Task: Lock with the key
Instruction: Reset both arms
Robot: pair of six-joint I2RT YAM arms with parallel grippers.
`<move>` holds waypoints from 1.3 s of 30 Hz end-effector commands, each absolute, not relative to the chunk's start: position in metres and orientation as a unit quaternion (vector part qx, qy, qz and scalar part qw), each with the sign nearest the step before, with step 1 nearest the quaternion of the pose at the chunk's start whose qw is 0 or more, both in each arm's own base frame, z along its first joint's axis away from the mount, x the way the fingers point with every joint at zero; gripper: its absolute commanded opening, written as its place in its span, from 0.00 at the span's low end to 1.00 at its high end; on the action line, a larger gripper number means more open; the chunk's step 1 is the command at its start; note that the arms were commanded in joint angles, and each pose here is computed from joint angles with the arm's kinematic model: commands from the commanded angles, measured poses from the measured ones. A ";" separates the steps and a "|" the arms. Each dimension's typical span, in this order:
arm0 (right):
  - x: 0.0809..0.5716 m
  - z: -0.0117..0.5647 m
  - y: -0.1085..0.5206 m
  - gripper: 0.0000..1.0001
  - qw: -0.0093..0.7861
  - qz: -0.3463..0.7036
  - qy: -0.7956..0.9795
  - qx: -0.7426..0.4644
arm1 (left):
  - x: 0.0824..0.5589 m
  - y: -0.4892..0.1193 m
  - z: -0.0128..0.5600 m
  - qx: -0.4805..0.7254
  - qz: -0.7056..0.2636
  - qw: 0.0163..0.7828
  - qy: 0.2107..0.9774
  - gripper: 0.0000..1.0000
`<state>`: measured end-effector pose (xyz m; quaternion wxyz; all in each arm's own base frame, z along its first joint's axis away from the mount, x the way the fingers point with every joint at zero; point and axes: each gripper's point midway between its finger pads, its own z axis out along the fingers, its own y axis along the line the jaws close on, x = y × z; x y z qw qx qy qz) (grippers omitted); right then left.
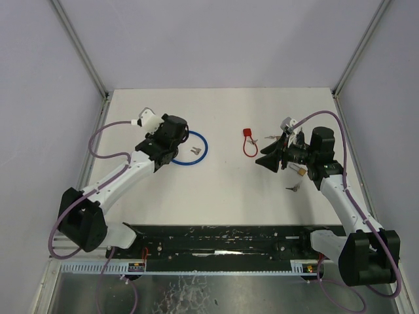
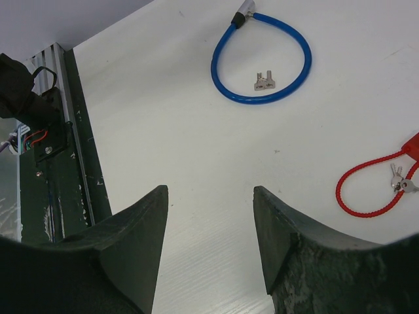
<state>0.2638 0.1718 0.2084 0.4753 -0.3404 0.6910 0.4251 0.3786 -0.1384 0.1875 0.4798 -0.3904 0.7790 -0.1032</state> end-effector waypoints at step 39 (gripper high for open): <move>0.272 0.354 0.077 0.99 0.720 0.179 0.661 -0.113 | 0.246 -0.196 0.354 0.067 -0.422 0.670 0.607 1.00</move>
